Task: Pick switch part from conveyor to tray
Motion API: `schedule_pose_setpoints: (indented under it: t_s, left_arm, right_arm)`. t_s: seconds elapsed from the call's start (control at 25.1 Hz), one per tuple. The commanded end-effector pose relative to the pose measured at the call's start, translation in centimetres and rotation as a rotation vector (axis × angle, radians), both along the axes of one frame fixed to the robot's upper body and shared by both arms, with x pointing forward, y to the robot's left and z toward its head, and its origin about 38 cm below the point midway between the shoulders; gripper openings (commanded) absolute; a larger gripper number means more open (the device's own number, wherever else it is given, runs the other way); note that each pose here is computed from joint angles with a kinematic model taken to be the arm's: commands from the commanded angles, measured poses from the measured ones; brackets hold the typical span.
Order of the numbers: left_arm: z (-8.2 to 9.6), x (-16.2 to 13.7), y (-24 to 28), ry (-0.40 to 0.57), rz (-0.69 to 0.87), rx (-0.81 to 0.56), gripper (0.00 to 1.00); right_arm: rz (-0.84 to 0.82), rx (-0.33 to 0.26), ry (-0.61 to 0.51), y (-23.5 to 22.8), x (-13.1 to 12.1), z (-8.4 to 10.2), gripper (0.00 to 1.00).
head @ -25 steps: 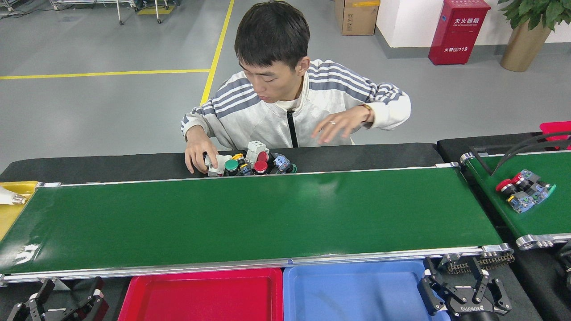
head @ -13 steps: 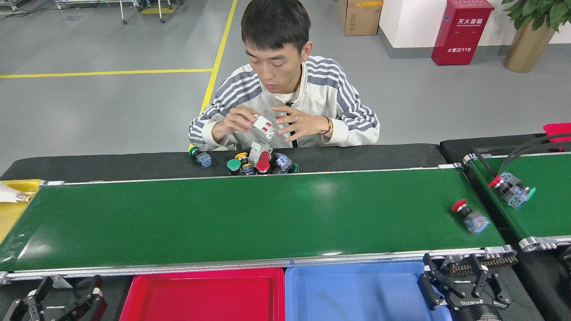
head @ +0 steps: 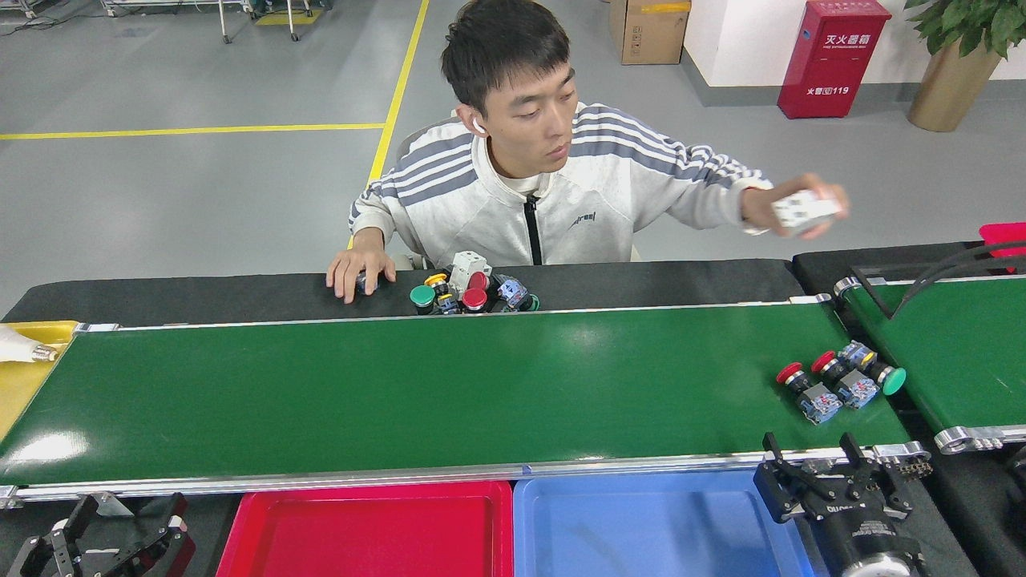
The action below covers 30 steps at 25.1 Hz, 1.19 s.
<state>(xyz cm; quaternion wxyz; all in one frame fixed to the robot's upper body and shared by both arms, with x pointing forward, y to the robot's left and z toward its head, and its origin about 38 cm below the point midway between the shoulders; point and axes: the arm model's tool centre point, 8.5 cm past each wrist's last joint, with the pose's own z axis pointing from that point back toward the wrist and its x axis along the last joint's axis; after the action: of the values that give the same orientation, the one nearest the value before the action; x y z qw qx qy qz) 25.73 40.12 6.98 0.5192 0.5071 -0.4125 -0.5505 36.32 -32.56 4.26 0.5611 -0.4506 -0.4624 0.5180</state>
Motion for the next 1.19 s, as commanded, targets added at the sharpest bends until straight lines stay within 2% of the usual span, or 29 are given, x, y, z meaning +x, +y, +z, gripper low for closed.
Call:
schedule_pose_setpoints:
  t_s: [0.0, 0.48, 0.88, 1.03, 1.15]
  left_arm:
    - [0.5, 0.0, 0.2, -0.013, 0.001, 0.014, 1.00]
    - [0.5, 0.3, 0.0, -0.016, -0.005, 0.011, 1.00]
    - [0.4, 0.3, -0.1, -0.019, 0.003, 0.001, 1.00]
    - [0.4, 0.3, -0.3, -0.024, 0.003, -0.005, 1.00]
    - [0.6, 0.4, 0.0, -0.023, 0.002, 0.003, 1.00]
  right_arm:
    - [-0.002, -0.011, -0.015, -0.6, 1.0, 0.8, 1.00]
    - [0.032, 0.016, 0.036, 2.1, 4.6, -0.5, 1.00]
    - [0.033, 0.017, 0.031, 2.0, 5.2, -0.2, 1.00]
    - [0.053, 0.032, 0.026, 3.5, 5.9, 0.2, 0.99]
    - [0.079, 0.022, 0.035, 4.7, 6.5, 0.5, 0.99]
